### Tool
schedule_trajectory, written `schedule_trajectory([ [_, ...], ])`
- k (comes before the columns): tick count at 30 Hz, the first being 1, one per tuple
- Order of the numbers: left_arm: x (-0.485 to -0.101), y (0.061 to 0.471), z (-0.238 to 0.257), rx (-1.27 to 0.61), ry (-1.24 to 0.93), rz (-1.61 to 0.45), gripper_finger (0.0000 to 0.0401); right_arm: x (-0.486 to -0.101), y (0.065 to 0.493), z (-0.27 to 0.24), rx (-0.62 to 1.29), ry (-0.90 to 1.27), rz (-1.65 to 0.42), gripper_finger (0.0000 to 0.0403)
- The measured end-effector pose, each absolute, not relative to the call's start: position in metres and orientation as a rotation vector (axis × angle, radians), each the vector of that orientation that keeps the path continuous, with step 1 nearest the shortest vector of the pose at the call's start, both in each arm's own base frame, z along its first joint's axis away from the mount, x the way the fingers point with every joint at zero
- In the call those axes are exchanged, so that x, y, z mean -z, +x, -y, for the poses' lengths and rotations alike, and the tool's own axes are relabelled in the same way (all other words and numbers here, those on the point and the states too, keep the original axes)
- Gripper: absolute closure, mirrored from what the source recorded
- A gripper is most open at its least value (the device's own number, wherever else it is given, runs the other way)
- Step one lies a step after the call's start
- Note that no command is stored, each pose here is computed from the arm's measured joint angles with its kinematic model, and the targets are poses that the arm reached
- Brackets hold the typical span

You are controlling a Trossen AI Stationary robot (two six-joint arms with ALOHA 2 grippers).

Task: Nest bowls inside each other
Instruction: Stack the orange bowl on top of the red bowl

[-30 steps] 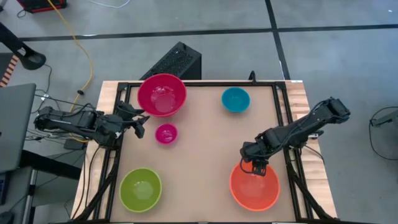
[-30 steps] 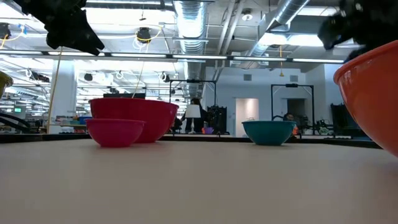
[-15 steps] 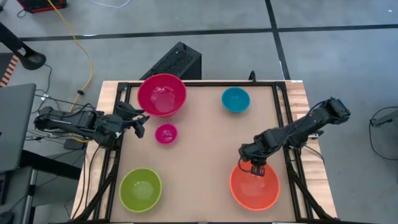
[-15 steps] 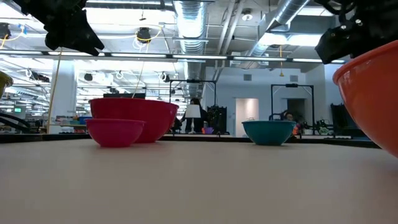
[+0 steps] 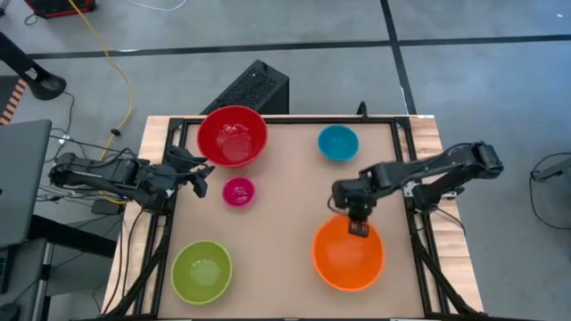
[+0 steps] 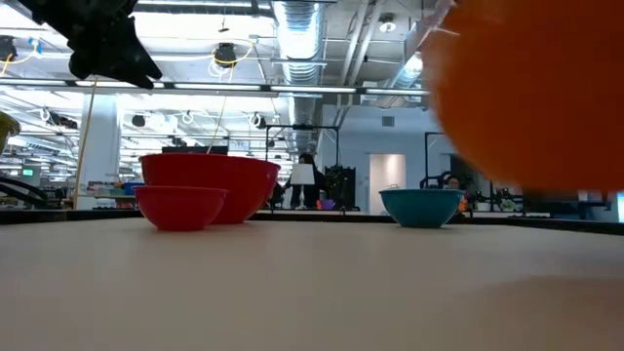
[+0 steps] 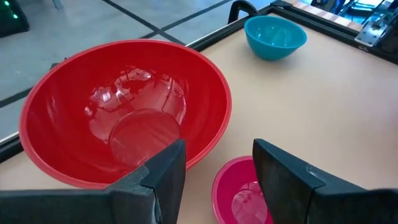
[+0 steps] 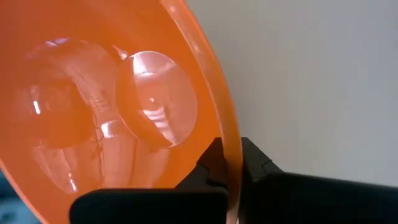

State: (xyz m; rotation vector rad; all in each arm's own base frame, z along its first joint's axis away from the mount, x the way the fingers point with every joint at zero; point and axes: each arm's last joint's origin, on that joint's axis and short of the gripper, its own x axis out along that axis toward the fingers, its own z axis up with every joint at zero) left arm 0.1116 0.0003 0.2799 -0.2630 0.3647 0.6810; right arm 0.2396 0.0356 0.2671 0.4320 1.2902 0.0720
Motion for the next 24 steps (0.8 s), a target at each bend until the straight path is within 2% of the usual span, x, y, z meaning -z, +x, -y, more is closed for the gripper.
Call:
schedule_trajectory([
  [9, -0.277, 0.110, 0.000, -0.689, -0.281, -0.383, 0.0225, -0.325, 0.293, 0.025, 0.107, 0.357, -0.907, 0.0399],
  [19, -0.277, 0.110, 0.000, -0.673, -0.282, -0.397, 0.0225, -0.343, 0.388, 0.116, 0.233, 0.353, -0.567, 0.0399],
  [24, -0.276, 0.109, 0.000, -0.681, -0.283, -0.402, 0.0225, -0.341, 0.426, 0.172, 0.318, 0.413, -0.496, 0.0399],
])
